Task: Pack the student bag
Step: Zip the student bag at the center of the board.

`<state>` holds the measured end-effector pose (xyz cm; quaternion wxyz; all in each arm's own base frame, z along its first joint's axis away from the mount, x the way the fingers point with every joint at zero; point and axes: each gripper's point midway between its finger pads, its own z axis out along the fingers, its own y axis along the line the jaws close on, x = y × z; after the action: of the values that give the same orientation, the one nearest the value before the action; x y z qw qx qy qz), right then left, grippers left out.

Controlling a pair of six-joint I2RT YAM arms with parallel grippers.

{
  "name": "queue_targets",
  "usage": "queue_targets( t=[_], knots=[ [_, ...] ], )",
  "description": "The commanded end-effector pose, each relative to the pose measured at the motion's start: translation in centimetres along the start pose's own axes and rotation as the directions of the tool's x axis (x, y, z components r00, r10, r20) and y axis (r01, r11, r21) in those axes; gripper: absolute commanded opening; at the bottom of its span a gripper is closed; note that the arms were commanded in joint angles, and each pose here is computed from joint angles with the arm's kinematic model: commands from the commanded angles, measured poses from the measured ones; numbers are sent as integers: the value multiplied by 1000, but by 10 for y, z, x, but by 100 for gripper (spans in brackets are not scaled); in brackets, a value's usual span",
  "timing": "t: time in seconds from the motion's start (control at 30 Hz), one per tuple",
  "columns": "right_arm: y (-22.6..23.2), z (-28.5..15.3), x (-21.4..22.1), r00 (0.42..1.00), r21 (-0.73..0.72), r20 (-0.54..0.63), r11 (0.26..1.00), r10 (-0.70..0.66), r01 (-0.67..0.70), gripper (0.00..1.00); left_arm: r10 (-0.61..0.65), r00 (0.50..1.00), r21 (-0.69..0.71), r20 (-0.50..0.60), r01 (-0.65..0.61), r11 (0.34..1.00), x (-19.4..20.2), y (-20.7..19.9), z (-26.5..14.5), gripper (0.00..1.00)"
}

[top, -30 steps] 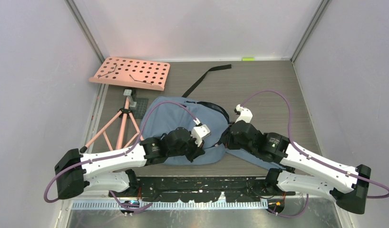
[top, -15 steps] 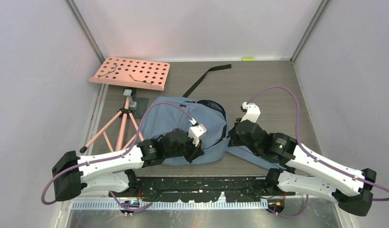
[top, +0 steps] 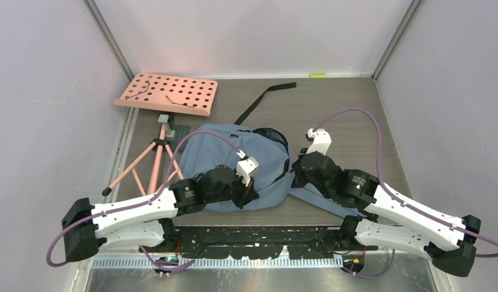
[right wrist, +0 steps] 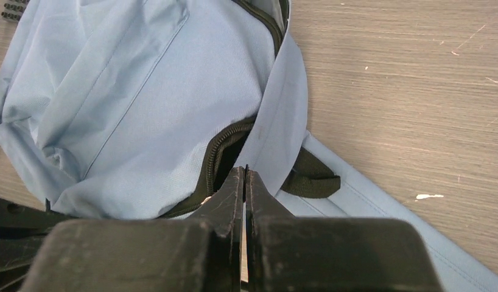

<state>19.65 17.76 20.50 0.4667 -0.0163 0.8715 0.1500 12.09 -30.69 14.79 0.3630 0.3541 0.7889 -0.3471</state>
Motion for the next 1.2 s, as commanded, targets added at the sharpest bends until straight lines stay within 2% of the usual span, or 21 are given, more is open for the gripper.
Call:
queue_targets(
  t=[0.0, 0.37, 0.57, 0.67, 0.7, 0.83, 0.9, 1.03, 1.17],
  knots=[
    [-25, 7, -60, 980, 165, 197, 986, -19, -14, 0, -67, 961, -72, -269, 49, 996, 79, 17, -22, 0],
    [-33, 60, -82, 991, 156, 135, 987, 11, -32, 0, -130, 949, -49, -287, 121, 991, 94, 11, -33, 0],
    [-43, 95, -71, 998, 136, 54, 990, 32, -40, 0, -148, 941, -22, -304, 148, 989, 98, 4, -35, 0],
    [-31, 100, -63, 999, 65, 2, 997, 39, -39, 0, -146, 948, -18, -284, 147, 989, 88, 2, -37, 1],
    [-28, 100, -60, 999, 48, -10, 998, 41, -40, 0, -144, 954, -20, -264, 143, 989, 80, 1, -36, 6],
    [-15, 97, -46, 996, -30, -75, 998, 49, -51, 1, -127, 983, -25, -135, 125, 992, 30, -3, -26, 49],
    [-12, 93, -40, 994, -53, -99, 997, 52, -57, 1, -108, 992, -35, -72, 106, 994, 3, -4, -18, 64],
    [-10, 85, -32, 990, -76, -126, 994, 64, -74, 1, -51, 998, -81, 29, 53, 995, -44, 0, 4, 79],
    [-12, 75, -32, 990, -76, -122, 994, 74, -84, 0, -14, 997, -134, 78, 24, 991, -73, 7, 32, 86]
  ],
)
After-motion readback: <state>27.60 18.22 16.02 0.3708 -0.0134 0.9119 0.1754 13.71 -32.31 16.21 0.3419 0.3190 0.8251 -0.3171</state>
